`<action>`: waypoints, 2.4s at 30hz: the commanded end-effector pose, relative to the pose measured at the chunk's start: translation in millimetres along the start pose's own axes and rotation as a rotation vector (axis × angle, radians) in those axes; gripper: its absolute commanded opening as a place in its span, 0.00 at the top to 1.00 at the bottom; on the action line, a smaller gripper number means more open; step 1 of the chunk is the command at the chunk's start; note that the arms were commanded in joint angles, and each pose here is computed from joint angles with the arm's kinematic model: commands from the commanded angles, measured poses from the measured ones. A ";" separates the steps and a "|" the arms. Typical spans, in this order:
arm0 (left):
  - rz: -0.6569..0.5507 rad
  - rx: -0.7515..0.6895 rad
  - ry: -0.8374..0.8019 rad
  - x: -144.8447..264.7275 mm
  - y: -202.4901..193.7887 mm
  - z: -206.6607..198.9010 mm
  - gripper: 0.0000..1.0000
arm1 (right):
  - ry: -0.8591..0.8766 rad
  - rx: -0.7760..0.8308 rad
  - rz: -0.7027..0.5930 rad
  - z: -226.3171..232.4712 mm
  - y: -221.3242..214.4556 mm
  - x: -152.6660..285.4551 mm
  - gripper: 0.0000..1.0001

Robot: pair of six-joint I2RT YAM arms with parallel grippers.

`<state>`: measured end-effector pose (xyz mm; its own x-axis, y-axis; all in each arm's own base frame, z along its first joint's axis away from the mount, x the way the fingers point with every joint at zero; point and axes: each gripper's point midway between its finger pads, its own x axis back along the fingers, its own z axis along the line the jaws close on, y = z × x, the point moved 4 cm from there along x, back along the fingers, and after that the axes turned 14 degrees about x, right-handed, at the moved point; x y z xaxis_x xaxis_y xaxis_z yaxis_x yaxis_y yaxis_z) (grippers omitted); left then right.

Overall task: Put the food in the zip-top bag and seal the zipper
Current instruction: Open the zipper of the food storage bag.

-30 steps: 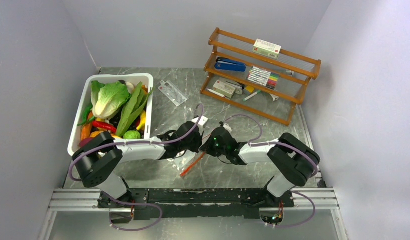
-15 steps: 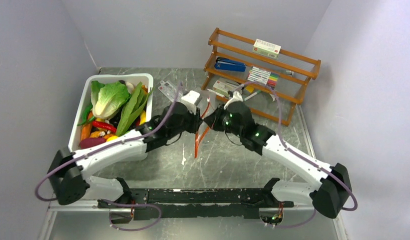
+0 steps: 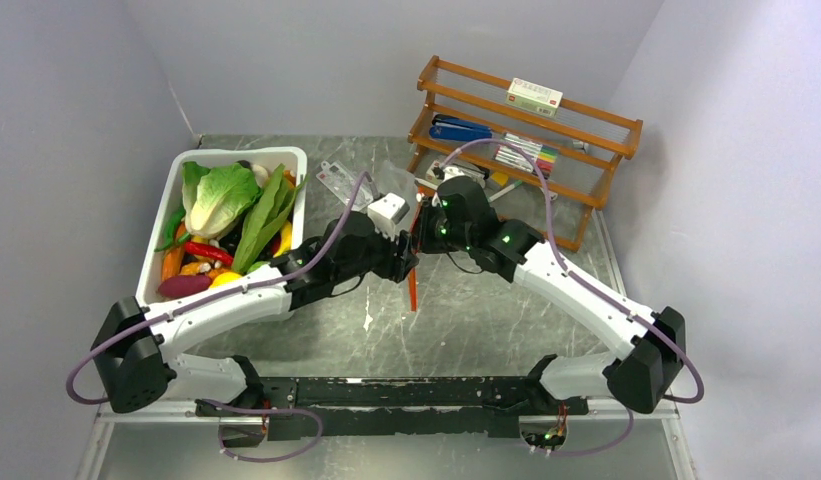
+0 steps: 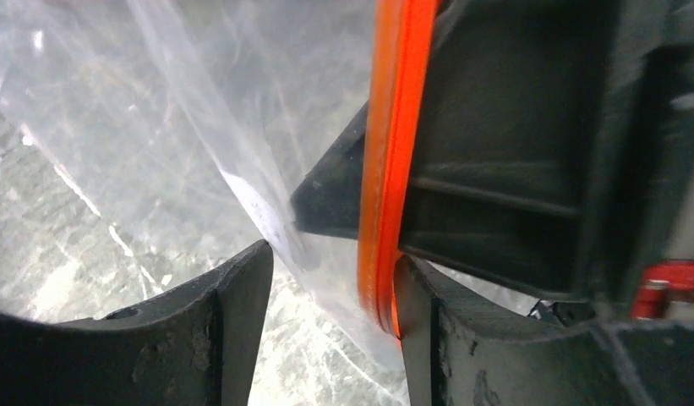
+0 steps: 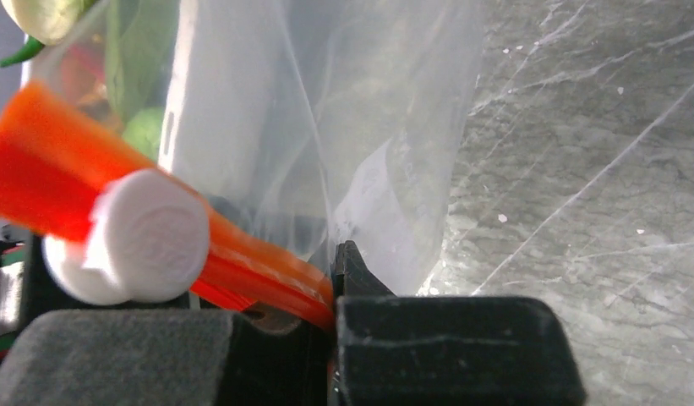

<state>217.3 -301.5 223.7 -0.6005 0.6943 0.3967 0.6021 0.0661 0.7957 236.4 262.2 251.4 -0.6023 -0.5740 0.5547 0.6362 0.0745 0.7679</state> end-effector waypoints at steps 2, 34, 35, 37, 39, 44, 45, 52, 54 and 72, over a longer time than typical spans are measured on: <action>-0.022 -0.025 0.122 -2.4 -6.4 24.9 0.48 | -0.021 0.073 0.033 -2.9 1.1 12.0 1.00; -0.056 -0.073 0.138 -25.1 -12.4 35.0 0.59 | -0.011 -0.002 0.022 -7.3 -16.7 6.1 1.00; -0.068 -0.078 0.175 -26.4 -9.4 38.8 0.68 | -0.026 0.008 0.037 -10.5 -20.5 4.6 1.00; -0.078 -0.085 0.234 -26.9 -4.0 44.6 0.92 | -0.106 0.031 0.066 -23.1 -27.1 3.4 1.00; -0.110 -0.082 0.281 -21.5 6.3 47.7 0.93 | -0.226 0.054 0.068 -42.0 -26.9 6.9 1.00; -0.219 -0.028 0.357 1.1 32.2 57.5 0.93 | -0.401 0.079 0.071 -67.6 -16.7 25.7 1.00; -0.241 -0.008 0.373 5.4 35.7 61.4 0.93 | -0.419 0.077 0.066 -69.3 -13.7 29.8 1.00; -0.351 0.147 0.316 13.2 41.4 75.5 0.93 | -0.363 -0.009 0.076 -63.5 -29.2 21.2 1.00; -0.356 0.169 0.285 12.0 40.0 73.0 0.93 | -0.320 -0.057 0.057 -58.8 -33.9 12.4 1.00; -0.520 0.335 0.260 40.7 61.3 77.9 0.93 | -0.310 -0.044 -0.094 -46.5 16.2 39.3 1.00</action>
<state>263.7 -219.1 247.2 -0.9230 0.3473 0.1657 0.3358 0.5167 0.7875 245.5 214.6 293.4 -0.7838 -0.3646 0.5027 0.5602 -0.0660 0.8257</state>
